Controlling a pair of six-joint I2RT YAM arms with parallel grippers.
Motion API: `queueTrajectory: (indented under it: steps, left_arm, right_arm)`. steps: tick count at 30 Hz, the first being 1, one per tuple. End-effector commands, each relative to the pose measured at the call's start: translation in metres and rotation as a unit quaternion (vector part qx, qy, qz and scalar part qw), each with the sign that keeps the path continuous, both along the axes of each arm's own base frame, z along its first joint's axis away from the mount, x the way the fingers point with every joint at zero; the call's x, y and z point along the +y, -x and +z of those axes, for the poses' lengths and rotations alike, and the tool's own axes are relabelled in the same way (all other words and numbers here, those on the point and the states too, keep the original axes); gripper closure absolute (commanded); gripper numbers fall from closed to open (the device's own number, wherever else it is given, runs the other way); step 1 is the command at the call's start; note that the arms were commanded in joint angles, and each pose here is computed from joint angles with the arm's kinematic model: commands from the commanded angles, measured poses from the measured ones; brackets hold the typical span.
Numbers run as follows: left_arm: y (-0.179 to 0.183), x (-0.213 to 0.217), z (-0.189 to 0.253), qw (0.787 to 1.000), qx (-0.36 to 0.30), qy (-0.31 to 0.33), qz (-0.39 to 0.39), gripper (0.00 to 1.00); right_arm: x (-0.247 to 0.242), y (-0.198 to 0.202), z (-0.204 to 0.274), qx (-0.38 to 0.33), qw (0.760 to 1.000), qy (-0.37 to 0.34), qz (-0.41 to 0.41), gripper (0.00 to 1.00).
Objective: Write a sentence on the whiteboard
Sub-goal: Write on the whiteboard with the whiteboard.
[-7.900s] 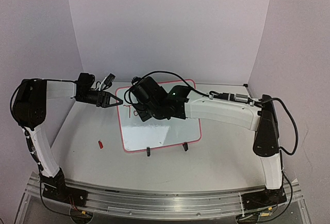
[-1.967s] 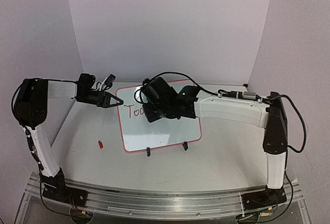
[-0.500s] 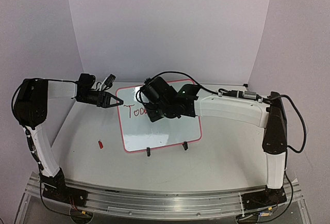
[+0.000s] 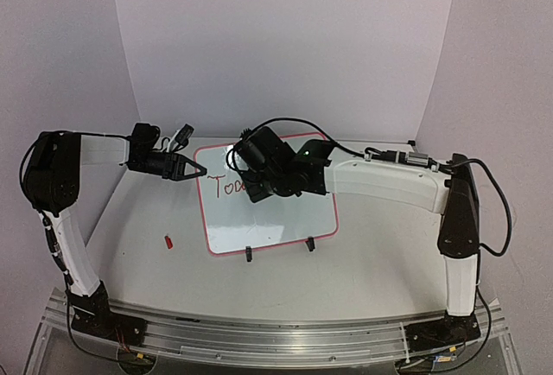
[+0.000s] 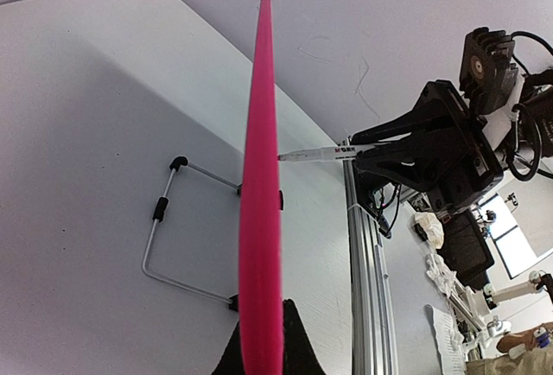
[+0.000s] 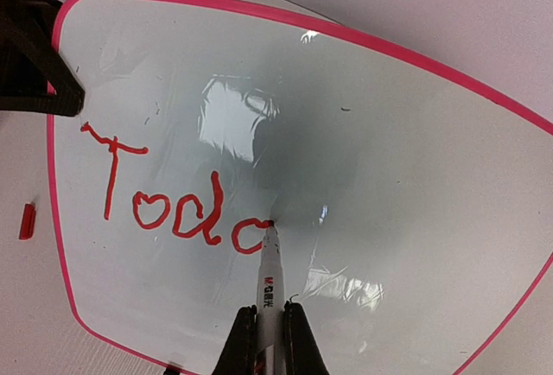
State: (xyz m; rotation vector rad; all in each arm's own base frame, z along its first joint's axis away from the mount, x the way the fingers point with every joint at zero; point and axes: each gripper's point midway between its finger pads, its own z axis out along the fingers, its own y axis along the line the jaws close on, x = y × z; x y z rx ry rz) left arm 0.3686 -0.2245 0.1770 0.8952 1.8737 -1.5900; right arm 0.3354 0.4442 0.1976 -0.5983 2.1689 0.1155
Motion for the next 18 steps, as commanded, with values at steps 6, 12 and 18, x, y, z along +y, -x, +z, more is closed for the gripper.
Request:
queueTrajectory:
  steps: [6, 12, 18]
  left_arm:
    - [0.0, -0.009, -0.017, 0.999, -0.037, -0.026, -0.008, 1.0]
    - [0.0, -0.009, -0.016, 0.999, -0.038, -0.025, -0.008, 1.0]
    - [0.0, -0.009, -0.017, 0.999, -0.037, -0.027, -0.008, 1.0]
  right_arm:
    - [-0.011, -0.002, -0.013, 0.006, 1.0, 0.008, -0.019, 1.0]
    - [-0.014, 0.003, -0.02, 0.02, 1.0, 0.008, -0.02, 1.0]
    - [-0.019, 0.004, -0.022, 0.021, 0.999, 0.014, -0.023, 1.0]
